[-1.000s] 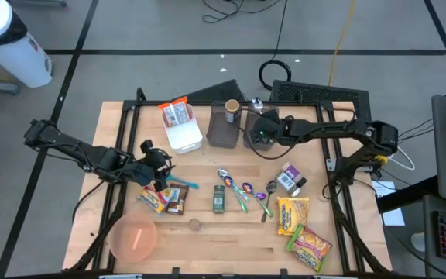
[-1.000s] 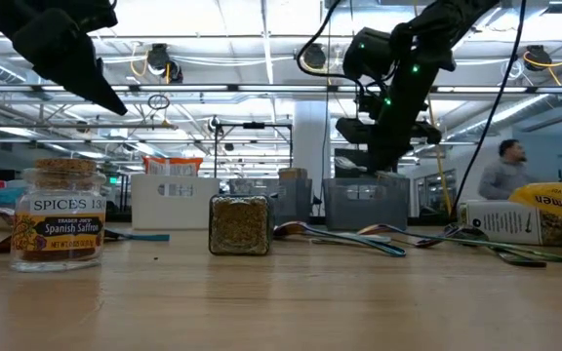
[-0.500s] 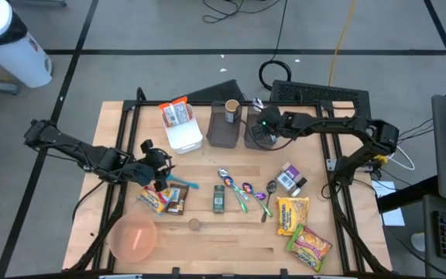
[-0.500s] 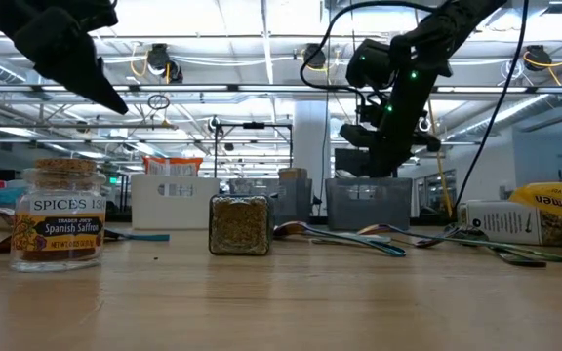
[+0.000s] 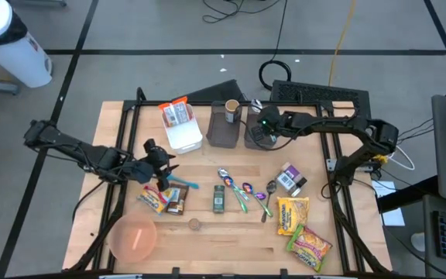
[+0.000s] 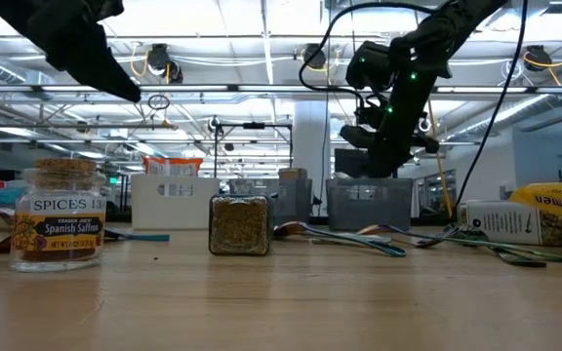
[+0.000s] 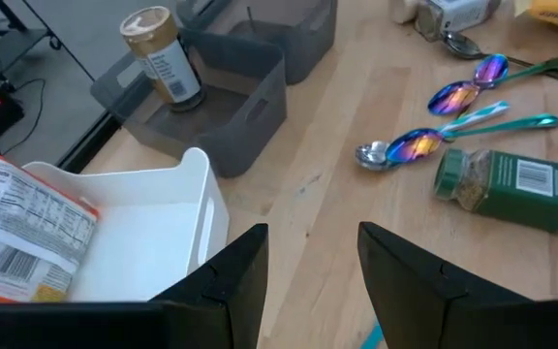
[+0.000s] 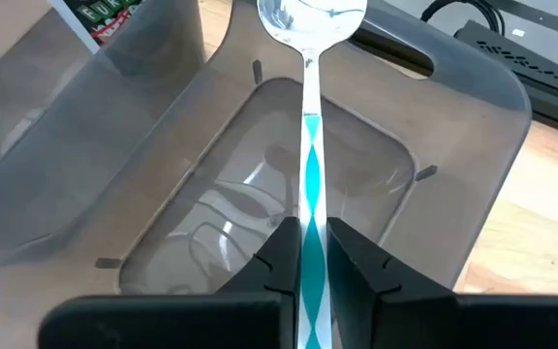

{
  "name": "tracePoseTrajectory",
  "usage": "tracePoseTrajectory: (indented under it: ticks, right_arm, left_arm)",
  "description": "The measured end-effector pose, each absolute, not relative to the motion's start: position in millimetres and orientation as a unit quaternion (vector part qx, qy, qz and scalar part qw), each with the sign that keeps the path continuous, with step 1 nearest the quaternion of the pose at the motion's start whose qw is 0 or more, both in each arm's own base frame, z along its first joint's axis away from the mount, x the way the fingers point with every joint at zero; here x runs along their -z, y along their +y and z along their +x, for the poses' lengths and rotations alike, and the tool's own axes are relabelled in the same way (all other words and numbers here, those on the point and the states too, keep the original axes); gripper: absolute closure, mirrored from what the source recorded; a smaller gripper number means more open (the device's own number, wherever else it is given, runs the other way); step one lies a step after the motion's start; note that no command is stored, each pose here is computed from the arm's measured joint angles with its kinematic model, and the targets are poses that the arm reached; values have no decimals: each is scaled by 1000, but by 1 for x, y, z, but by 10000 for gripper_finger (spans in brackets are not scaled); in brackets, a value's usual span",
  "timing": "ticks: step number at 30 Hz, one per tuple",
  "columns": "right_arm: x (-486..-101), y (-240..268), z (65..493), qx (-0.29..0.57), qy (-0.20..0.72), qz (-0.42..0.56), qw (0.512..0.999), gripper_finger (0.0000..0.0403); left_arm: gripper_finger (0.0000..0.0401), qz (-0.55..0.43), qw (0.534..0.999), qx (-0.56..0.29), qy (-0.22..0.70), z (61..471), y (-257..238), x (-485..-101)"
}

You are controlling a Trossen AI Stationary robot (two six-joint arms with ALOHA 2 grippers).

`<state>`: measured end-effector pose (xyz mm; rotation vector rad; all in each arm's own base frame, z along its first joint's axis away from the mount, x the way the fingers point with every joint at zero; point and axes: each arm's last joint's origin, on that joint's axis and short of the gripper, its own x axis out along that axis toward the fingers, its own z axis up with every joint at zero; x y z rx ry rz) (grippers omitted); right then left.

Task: Pick & Place Food Item
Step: Put the bottom blue patterned spoon into the right black bin

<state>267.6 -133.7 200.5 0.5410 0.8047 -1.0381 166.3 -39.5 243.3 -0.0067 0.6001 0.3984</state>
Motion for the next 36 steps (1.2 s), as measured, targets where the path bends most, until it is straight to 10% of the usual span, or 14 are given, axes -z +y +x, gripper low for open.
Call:
tracePoseTrajectory:
  ticks: [36]
  right_arm:
    - [-147, -157, 282, 436, 419, 296, 739, 368]
  left_arm:
    - [231, 13, 935, -188, 301, 168, -36, -243]
